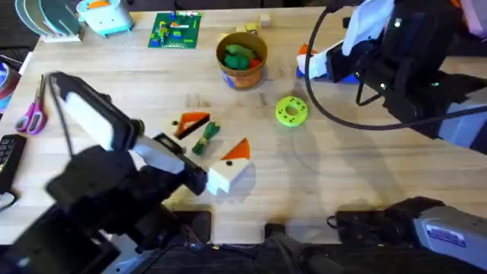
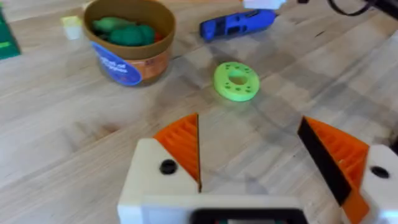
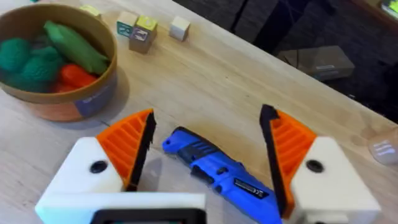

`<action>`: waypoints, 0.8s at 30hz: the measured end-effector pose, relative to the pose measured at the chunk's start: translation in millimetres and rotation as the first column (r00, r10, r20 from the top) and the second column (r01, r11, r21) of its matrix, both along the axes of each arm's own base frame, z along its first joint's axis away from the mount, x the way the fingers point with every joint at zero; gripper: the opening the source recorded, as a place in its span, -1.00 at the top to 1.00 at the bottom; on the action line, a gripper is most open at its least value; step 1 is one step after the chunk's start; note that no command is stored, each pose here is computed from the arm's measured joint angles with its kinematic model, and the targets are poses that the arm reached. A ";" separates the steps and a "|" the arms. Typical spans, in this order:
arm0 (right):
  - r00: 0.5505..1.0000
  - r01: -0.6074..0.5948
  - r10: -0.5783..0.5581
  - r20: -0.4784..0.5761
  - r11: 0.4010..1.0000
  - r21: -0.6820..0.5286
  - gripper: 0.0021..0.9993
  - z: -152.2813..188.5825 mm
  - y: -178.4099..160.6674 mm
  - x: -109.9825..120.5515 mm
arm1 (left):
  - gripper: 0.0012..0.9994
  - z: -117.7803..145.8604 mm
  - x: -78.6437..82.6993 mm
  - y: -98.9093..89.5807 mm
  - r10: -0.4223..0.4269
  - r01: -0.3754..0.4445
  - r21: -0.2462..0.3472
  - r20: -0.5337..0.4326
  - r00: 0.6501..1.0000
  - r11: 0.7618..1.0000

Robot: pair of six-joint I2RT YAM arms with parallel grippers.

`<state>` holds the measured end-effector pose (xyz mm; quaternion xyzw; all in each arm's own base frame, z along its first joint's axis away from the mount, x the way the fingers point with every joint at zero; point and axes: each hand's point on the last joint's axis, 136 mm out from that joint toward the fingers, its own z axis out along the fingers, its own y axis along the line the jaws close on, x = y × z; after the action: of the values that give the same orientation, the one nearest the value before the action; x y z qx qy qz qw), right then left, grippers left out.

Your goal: Pick up the gripper from the table and insert it into the empty holder that is missing its gripper. Then pick up a screw, insert it into the mounting hole, and use the screwdriver to tighten it. Finally, clean up the table by picking up the vegetable and placing it into the bucket.

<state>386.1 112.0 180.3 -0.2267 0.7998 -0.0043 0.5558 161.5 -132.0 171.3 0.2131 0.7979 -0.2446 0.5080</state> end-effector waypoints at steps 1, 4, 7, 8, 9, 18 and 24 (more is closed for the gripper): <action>1.000 -0.007 0.007 -0.002 1.000 0.006 -0.99 -0.1 1.5 -0.4 | -0.99 4.7 -0.1 5.9 0.026 -0.025 0.029 -0.022 0.999 0.999; 1.000 -0.022 0.022 -0.005 1.000 0.016 -0.99 0.0 4.4 -1.3 | -0.98 10.7 2.3 18.9 0.094 -0.081 0.129 -0.099 0.991 0.988; 1.000 -0.028 0.028 -0.006 0.999 0.020 -0.99 0.0 5.6 -1.7 | -0.99 0.5 7.3 27.3 0.158 -0.104 0.258 -0.199 0.967 0.961; 1.000 -0.029 0.029 -0.006 0.999 0.022 -0.99 0.0 5.9 -1.7 | -0.99 -5.9 10.1 29.2 0.180 -0.104 0.305 -0.232 0.956 0.947; 1.000 -0.030 0.030 -0.007 0.999 0.022 -0.99 -0.1 6.1 -1.8 | -0.99 -11.5 12.8 29.5 0.195 -0.101 0.337 -0.257 0.947 0.936; 0.999 -0.037 0.037 -0.008 0.999 0.026 -0.99 -0.1 7.3 -2.2 | -0.98 -73.3 26.5 33.8 0.312 -0.020 0.567 -0.424 0.850 0.824; 0.999 -0.037 0.038 -0.008 0.999 0.025 -0.99 -0.2 7.4 -2.3 | -0.98 -92.8 42.8 40.4 0.407 -0.074 0.584 -0.464 0.787 0.809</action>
<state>383.8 119.3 180.1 -0.2346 0.7977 0.0172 0.5552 204.3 -91.7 78.5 0.1552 0.9687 0.0060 0.1939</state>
